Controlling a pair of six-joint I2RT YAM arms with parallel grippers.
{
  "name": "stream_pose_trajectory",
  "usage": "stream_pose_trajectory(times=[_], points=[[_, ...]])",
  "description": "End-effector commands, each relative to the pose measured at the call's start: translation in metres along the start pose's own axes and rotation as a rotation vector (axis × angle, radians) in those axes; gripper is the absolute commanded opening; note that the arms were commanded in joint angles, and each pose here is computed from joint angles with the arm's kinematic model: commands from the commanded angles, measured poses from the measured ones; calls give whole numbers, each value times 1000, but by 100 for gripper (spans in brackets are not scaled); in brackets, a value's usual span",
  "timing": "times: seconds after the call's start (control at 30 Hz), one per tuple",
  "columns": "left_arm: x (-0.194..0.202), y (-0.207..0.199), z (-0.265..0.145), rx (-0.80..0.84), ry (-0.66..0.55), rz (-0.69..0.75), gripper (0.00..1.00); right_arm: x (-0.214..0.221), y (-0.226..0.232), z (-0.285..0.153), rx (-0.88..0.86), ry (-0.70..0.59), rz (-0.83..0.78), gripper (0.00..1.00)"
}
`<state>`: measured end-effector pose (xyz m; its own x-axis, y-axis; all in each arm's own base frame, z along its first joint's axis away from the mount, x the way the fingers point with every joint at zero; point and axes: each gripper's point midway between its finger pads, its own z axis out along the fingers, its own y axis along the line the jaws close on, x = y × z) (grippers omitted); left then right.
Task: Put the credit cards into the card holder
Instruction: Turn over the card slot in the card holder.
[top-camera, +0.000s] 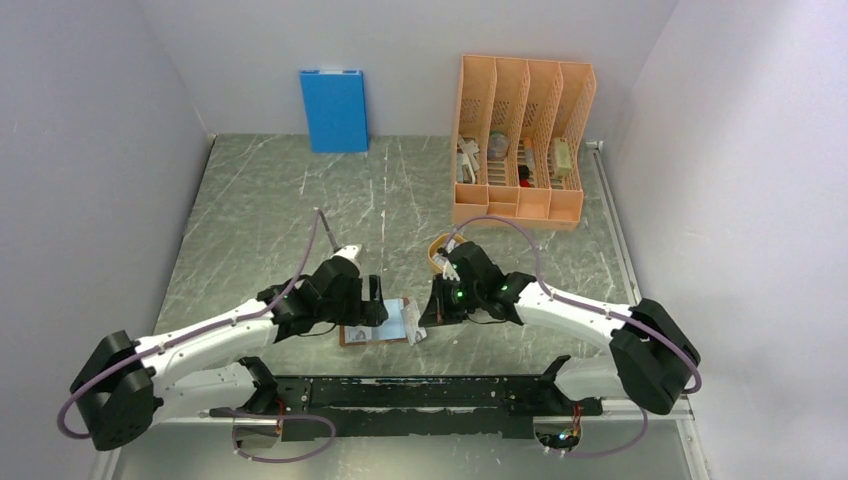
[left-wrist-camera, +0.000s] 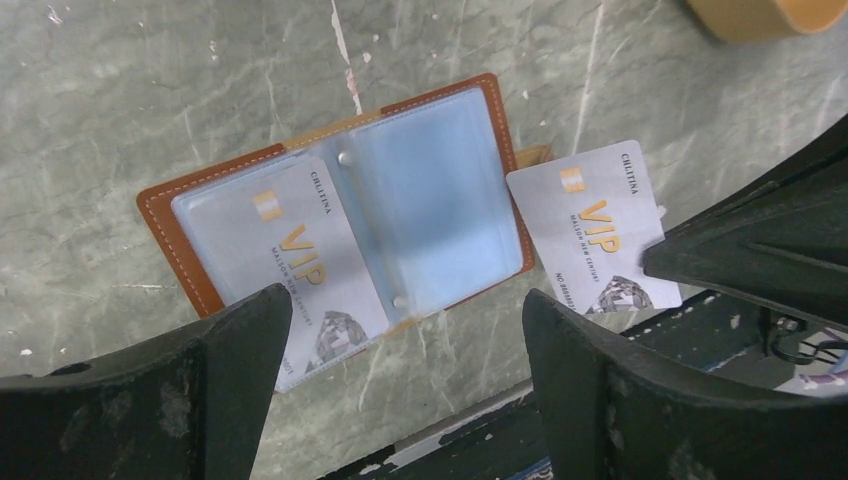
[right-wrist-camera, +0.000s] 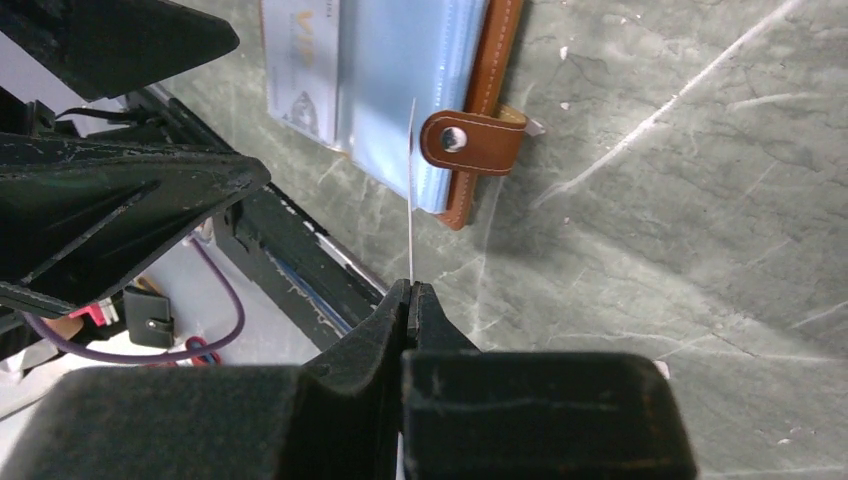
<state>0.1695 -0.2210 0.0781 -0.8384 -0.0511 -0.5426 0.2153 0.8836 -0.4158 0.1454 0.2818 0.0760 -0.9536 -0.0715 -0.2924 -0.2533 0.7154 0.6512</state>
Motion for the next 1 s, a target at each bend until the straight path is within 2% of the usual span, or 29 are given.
stream_pose_trajectory(times=[0.0,0.3,0.57,0.97], points=[[-16,-15,9,12,-41,29,89,3,-7,9,5,-13,-19,0],[-16,-25,34,-42,-2,102,87,13,-18,3,25,-33,-6,0],[-6,-7,52,-161,24,136,81,14,-15,-3,7,-53,-14,0],[17,21,69,-247,81,166,66,16,4,-5,-55,-50,-59,0]])
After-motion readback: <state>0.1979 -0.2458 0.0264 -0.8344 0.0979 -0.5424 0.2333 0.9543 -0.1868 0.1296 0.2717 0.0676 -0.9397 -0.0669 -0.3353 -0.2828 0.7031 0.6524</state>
